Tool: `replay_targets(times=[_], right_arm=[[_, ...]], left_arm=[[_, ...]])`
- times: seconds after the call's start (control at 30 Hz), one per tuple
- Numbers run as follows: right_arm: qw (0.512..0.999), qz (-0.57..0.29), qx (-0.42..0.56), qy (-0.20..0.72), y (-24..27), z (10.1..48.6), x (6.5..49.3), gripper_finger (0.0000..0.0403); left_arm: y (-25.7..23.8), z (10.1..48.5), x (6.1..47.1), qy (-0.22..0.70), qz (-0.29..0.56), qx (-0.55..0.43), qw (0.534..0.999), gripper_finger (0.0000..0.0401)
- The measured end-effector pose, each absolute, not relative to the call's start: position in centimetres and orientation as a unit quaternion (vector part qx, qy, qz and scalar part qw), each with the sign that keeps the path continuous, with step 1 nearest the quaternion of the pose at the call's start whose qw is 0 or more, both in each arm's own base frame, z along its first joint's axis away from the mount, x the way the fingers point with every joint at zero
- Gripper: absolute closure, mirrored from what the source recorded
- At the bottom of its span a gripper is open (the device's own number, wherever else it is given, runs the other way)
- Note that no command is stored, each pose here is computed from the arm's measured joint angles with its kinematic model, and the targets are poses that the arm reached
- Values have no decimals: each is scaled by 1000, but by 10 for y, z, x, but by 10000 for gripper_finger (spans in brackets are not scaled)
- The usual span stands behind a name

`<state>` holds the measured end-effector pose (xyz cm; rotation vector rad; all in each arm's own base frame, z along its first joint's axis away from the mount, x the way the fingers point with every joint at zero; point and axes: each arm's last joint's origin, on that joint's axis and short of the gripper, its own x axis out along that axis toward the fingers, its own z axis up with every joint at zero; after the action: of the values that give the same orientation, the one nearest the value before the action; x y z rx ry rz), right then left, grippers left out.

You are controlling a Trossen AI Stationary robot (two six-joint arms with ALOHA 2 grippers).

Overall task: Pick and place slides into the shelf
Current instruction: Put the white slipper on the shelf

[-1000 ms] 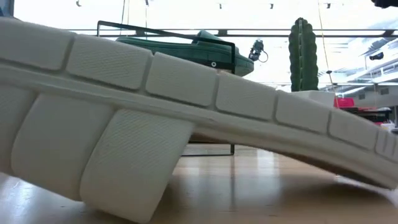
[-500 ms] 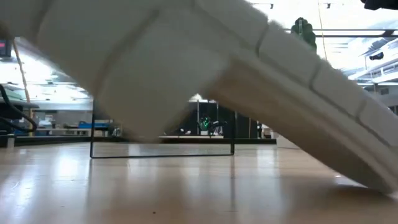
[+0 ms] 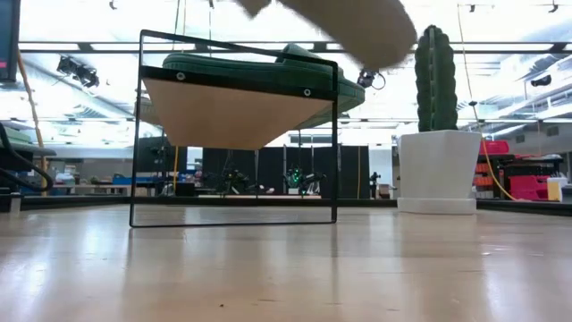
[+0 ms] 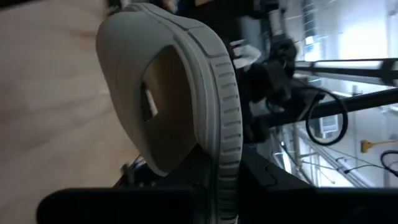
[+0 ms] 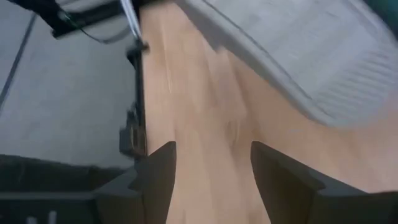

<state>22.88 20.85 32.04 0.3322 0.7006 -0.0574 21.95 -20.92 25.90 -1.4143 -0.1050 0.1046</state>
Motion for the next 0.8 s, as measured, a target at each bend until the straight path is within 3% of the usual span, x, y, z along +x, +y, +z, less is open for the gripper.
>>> replay_targets(times=[0.23,0.43,0.8], right_arm=[[976,-32,-3,215,204,392,232,199],[970,-95,-164,149,188,439,231,199],[905,-119,-365,185,169,442,252,197]], left_arm=[[-194,315,231,-110,49,-625,771,359],[-182,361,244,-158,104,-609,770,359],[-167,441,247,-127,144,-527,828,359]])
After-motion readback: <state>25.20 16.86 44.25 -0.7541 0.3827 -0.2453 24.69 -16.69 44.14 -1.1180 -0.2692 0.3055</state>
